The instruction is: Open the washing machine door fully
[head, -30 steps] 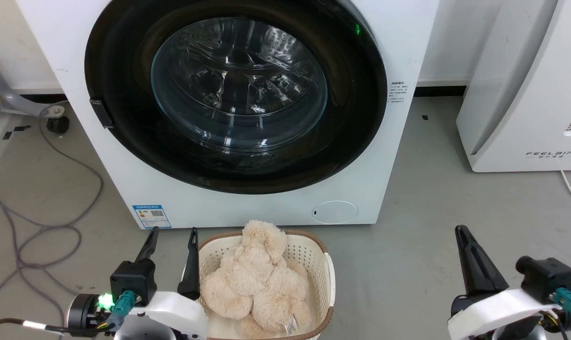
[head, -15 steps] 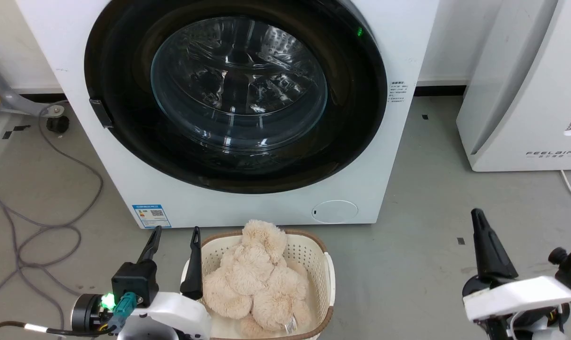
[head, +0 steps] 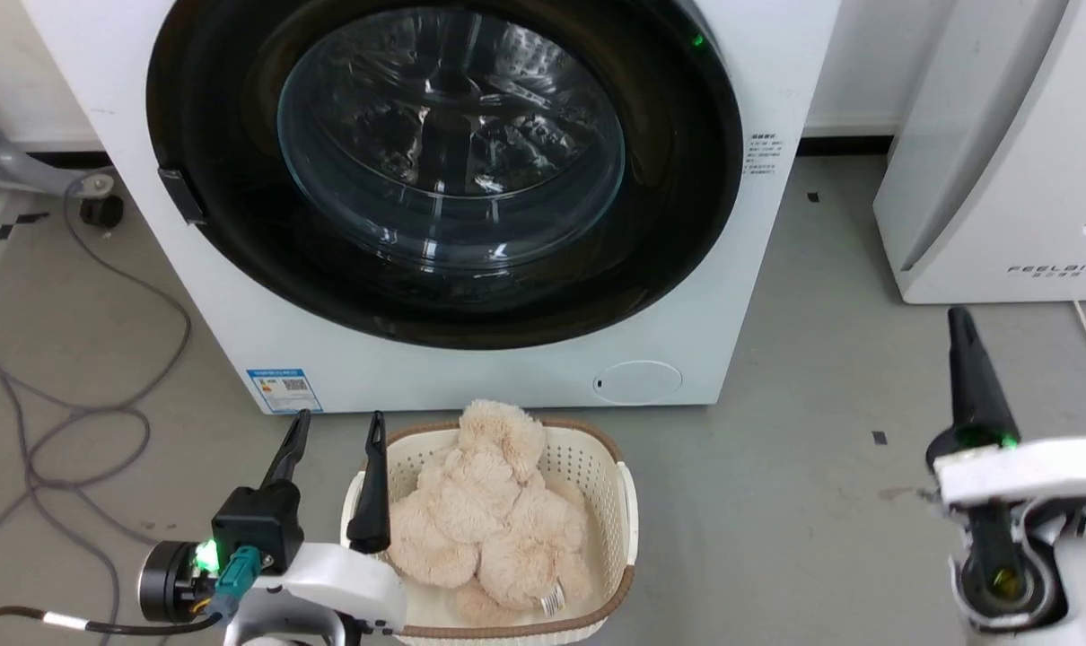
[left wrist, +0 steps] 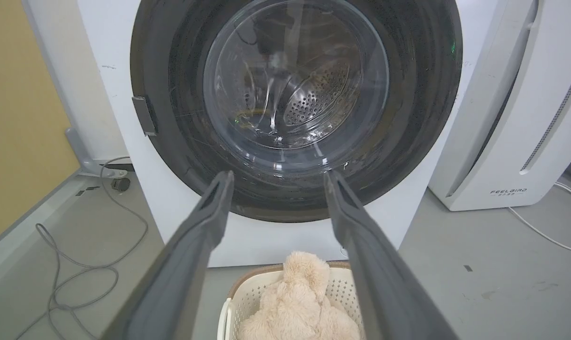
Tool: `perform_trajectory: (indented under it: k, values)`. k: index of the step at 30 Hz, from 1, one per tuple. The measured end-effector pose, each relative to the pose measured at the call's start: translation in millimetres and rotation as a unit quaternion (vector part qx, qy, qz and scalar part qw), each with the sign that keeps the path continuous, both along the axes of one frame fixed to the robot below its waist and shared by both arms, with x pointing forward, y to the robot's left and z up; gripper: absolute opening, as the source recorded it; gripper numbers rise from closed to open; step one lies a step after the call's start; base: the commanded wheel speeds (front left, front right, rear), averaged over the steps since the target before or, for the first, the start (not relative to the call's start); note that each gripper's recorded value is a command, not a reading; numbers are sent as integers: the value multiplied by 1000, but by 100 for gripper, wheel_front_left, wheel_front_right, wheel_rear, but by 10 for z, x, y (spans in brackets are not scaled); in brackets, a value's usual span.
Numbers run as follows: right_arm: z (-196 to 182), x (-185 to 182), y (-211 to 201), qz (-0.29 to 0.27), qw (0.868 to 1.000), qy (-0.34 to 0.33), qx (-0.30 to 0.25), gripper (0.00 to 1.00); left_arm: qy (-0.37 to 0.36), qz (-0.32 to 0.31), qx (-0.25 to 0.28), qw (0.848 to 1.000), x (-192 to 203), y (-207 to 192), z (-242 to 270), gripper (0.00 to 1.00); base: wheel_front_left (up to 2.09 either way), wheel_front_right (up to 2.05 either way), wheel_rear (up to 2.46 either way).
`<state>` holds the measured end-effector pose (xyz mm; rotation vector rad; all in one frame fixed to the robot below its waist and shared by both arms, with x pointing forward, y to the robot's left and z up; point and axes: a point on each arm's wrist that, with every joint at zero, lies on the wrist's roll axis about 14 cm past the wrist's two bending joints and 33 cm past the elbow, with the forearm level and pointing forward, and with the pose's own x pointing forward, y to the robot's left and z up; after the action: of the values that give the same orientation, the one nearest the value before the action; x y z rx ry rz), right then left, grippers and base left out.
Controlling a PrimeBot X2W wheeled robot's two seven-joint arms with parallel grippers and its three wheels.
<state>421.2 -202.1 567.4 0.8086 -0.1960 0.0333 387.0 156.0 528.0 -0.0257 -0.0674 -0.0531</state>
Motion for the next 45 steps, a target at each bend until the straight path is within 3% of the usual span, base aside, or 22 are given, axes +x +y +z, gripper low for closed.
perform_trajectory:
  k: [8, 21, 37, 45]
  values:
    - [88, 353, -85, 6, 999, -1, 37, 0, -9, -6, -2, 1000, 128, -47, 25, 100, 0, 0, 0]
    - [265, 1078, 6, 63, 996, 26, 64, 0, -22, -11, -8, 1000, 346, -85, 30, 100, 0, 0, 0]
    - [452, 1861, 543, 182, 978, 93, 36, 0, -30, -7, -12, 999, 548, -75, -32, 100, 0, 0, 0]
    - [406, 2153, 839, 234, 962, 141, 2, 0, -35, -3, -16, 999, 650, -55, -71, 100, 0, 0, 0]
